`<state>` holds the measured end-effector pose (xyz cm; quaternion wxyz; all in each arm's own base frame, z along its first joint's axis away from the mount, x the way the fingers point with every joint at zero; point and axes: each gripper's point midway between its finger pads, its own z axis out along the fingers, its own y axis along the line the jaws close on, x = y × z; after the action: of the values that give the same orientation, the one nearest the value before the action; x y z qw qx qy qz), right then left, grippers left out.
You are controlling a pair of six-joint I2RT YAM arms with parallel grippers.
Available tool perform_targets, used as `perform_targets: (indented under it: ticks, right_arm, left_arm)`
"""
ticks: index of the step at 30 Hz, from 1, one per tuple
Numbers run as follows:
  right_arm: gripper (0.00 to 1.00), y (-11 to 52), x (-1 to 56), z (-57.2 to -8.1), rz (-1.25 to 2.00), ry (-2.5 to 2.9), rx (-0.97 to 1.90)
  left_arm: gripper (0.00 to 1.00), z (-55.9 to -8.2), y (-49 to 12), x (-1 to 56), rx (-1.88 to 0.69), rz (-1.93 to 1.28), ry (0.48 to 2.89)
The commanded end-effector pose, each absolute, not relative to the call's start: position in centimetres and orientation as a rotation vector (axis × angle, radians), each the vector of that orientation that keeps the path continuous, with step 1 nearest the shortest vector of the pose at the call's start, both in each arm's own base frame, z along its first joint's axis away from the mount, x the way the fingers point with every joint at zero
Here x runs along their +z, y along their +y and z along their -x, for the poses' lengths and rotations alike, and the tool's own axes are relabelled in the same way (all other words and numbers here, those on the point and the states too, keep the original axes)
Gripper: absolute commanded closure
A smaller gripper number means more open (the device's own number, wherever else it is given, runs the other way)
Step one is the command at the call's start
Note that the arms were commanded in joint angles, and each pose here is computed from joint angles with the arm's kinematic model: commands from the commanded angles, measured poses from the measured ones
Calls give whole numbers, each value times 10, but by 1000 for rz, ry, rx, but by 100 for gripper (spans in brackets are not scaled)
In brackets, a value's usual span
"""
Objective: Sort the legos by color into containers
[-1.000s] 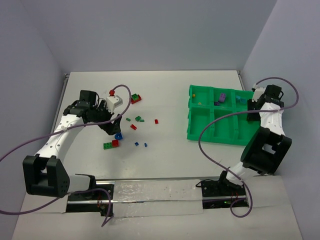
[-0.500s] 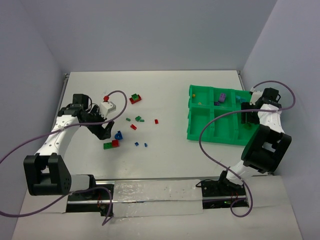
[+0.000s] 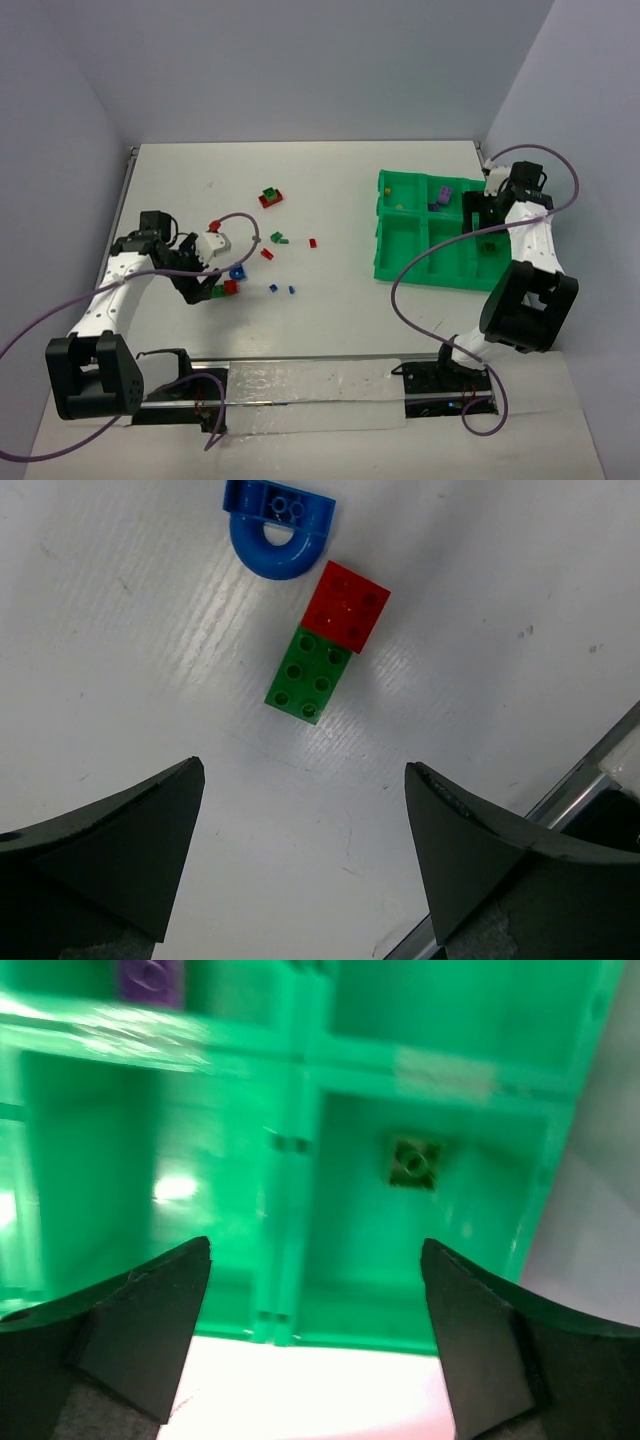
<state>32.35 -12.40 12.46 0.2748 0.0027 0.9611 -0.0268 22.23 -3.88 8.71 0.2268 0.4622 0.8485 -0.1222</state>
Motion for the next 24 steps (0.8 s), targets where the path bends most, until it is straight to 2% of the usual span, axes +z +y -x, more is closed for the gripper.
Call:
perform_targets:
  ticks: [1,11,19,24]
  right_arm:
    - [0,-99,164,-336,24,2488,-17]
    - [0,-45,192,-341,95,2429,202]
    - [0,-31,191,-339,109,2435,261]
    - [0,-24,192,-339,117,2432,304]
  left_arm:
    - [9,-214,-48,80,-377,-1404,2201]
    - [18,-232,-57,52,-387,-1553,2024]
    - [22,-243,-56,34,-393,-1595,2009]
    - [28,-240,-54,19,-390,-1622,2008]
